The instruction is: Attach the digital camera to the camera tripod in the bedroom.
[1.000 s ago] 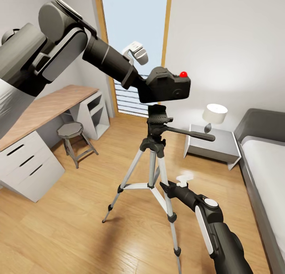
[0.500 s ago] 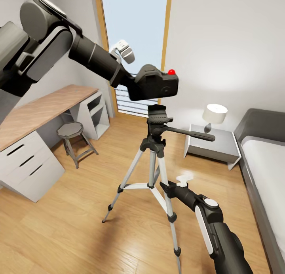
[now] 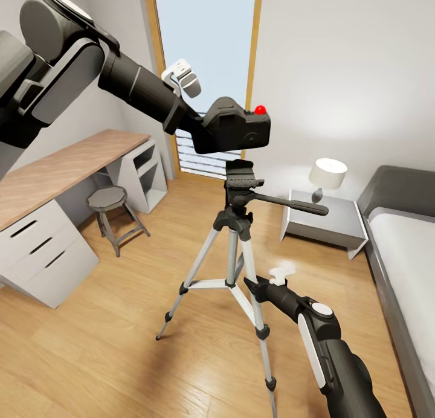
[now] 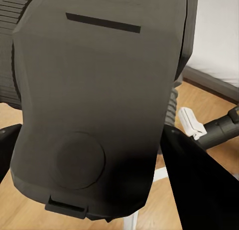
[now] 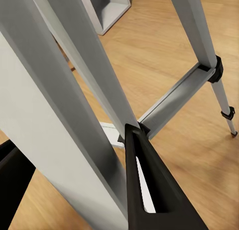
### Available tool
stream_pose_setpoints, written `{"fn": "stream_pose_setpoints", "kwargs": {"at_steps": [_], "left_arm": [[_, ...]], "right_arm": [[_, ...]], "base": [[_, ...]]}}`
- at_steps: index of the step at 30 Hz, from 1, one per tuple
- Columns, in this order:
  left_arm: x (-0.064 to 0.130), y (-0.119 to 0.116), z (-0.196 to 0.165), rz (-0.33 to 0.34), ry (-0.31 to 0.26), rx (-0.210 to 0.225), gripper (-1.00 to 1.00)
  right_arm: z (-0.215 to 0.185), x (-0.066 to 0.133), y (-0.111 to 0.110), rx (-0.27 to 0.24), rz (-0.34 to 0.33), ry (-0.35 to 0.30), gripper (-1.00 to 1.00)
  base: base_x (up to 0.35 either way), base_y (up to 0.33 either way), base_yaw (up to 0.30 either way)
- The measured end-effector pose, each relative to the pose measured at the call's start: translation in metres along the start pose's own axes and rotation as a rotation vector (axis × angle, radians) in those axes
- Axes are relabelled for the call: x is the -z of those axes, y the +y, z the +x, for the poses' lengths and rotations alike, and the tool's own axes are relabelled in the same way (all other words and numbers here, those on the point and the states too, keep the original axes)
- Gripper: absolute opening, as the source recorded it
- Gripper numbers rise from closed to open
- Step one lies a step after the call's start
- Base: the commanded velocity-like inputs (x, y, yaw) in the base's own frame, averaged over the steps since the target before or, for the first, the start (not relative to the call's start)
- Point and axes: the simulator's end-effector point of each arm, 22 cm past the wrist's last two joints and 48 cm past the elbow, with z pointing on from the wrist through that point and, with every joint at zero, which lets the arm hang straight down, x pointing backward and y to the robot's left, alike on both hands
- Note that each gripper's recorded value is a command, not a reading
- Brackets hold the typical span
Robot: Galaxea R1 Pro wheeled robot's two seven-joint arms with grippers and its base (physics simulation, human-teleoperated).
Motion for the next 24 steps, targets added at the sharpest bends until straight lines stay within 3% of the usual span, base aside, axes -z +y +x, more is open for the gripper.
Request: {"fn": "stream_pose_setpoints", "kwargs": {"at_steps": [24], "left_arm": [[-0.014,-0.014,-0.009,0.03,-0.002,-0.027,-1.0]], "right_arm": [[0.0,0.0,0.0,0.0,0.0,0.0,-1.0]], "base": [[0.0,0.0,0.0]]}}
